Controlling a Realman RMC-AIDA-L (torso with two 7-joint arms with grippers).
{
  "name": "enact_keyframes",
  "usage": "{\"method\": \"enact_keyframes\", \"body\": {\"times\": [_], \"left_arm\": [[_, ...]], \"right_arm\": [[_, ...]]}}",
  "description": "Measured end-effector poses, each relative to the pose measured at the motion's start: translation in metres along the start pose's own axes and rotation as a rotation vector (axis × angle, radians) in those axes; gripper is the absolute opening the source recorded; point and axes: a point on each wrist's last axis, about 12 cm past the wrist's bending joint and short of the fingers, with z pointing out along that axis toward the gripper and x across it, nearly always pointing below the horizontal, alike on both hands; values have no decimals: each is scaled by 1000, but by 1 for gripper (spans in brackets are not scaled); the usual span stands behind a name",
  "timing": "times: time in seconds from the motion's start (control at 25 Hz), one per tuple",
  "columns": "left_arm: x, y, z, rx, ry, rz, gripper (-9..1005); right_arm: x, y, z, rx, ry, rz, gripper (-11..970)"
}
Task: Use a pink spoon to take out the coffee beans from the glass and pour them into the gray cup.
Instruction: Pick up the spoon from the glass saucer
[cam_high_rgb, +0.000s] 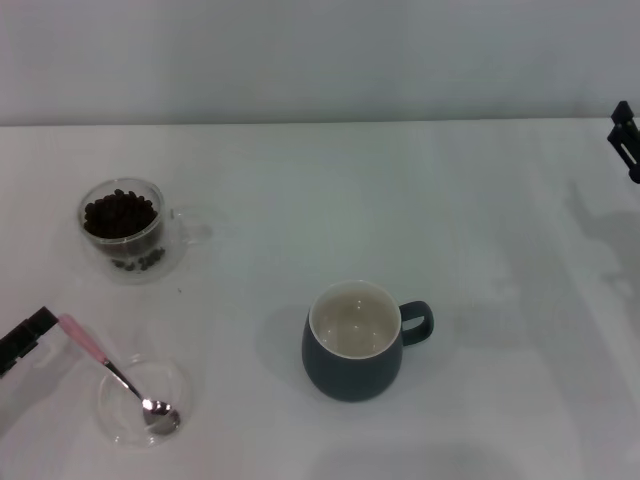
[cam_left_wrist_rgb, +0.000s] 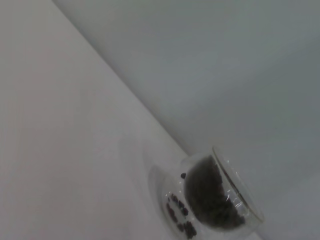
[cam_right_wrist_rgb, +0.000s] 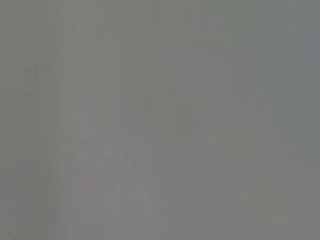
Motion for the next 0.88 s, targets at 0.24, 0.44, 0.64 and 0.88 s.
{"method": "enact_keyframes", "body": {"times": [0.24, 0.44, 0.64, 0.88], "left_arm": [[-5, -4, 17, -4, 85, 23, 767], [-7, -8, 27, 8, 130, 51, 766], [-10, -7, 29, -1, 135, 56, 746], [-9, -6, 30, -13, 146, 65, 715]], "right_arm": [[2, 0, -4, -6, 9, 2, 874], [4, 3, -5, -22, 17, -2, 874], [4, 3, -5, -23, 18, -2, 874], [4, 3, -5, -24, 18, -1, 874]]}}
